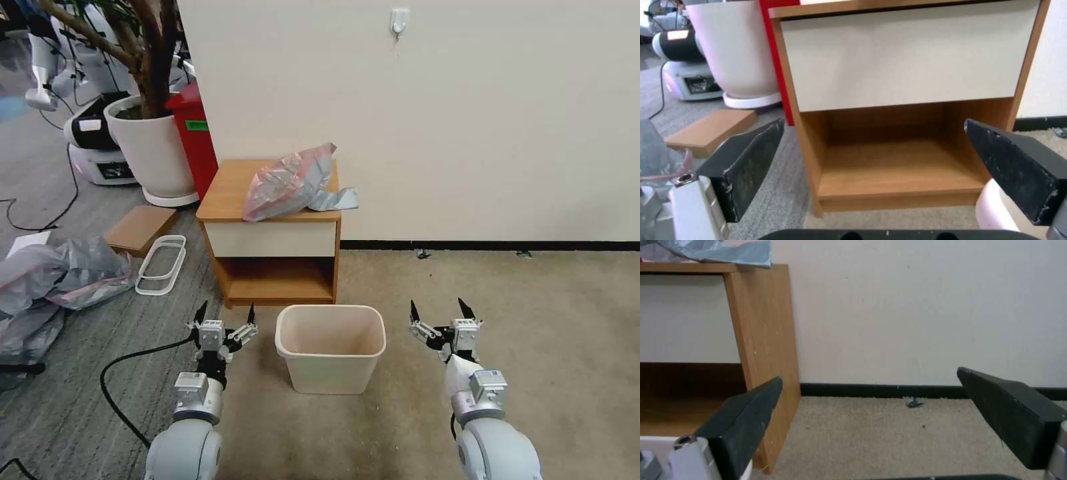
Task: Pick up the garbage bag from the table and place it over the trash can.
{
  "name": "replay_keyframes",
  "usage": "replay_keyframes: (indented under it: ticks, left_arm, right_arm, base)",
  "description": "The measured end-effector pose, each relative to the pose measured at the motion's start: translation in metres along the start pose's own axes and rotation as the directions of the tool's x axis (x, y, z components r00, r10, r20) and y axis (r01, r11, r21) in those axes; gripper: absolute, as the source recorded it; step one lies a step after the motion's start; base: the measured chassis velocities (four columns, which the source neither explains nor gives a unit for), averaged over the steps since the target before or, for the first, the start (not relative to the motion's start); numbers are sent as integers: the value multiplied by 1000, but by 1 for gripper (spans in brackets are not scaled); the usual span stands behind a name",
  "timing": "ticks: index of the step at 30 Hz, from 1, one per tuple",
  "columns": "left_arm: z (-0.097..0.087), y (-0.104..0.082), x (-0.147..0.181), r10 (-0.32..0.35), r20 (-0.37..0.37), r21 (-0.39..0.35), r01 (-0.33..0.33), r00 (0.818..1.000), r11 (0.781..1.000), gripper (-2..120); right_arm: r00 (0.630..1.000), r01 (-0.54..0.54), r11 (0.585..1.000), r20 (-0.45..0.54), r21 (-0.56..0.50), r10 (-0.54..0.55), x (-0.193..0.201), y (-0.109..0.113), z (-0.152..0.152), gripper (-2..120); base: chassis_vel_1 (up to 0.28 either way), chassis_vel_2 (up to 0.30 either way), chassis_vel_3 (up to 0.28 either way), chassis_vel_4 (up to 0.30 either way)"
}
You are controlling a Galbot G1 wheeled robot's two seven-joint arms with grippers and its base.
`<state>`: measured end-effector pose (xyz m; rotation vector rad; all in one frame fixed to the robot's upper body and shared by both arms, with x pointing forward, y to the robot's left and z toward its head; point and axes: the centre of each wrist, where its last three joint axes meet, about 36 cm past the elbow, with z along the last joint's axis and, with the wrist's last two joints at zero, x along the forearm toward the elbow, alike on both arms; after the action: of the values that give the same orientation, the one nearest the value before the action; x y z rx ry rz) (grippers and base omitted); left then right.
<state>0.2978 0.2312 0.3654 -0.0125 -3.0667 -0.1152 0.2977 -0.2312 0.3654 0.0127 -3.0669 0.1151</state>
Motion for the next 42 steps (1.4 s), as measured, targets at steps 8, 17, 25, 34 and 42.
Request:
replay_keyframes:
  ticks: [8, 17, 25, 34, 42]
  left_arm:
    - [0, 0, 0, 0, 0, 0, 0, 1000, 1000, 100]
    - [0, 0, 0, 0, 0, 0, 0, 1000, 1000, 100]
    - [0, 0, 0, 0, 0, 0, 0, 1000, 1000, 100]
    - [-53, 11, 33, -52, -39, 85, 55, 998, 995, 100]
    - [-107, 19, 68, -74, -87, 158, 87, 994, 984, 100]
  right_arm:
    - [1000, 0, 1000, 0, 0, 0, 0, 0, 0, 100]
    - [1000, 0, 1000, 0, 0, 0, 0, 0, 0, 100]
    - [1000, 0, 1000, 0, 0, 0, 0, 0, 0, 100]
    - [999, -26, 999, -40, -22, 25, 18, -11, -47, 100]
    - [994, -46, 998, -97, -48, 42, 52, -24, -113, 100]
  base:
    - [0, 0, 0, 0]
    - [0, 0, 0, 0]
    - [0, 0, 0, 0]
    - [0, 0, 0, 0]
    - [0, 0, 0, 0]
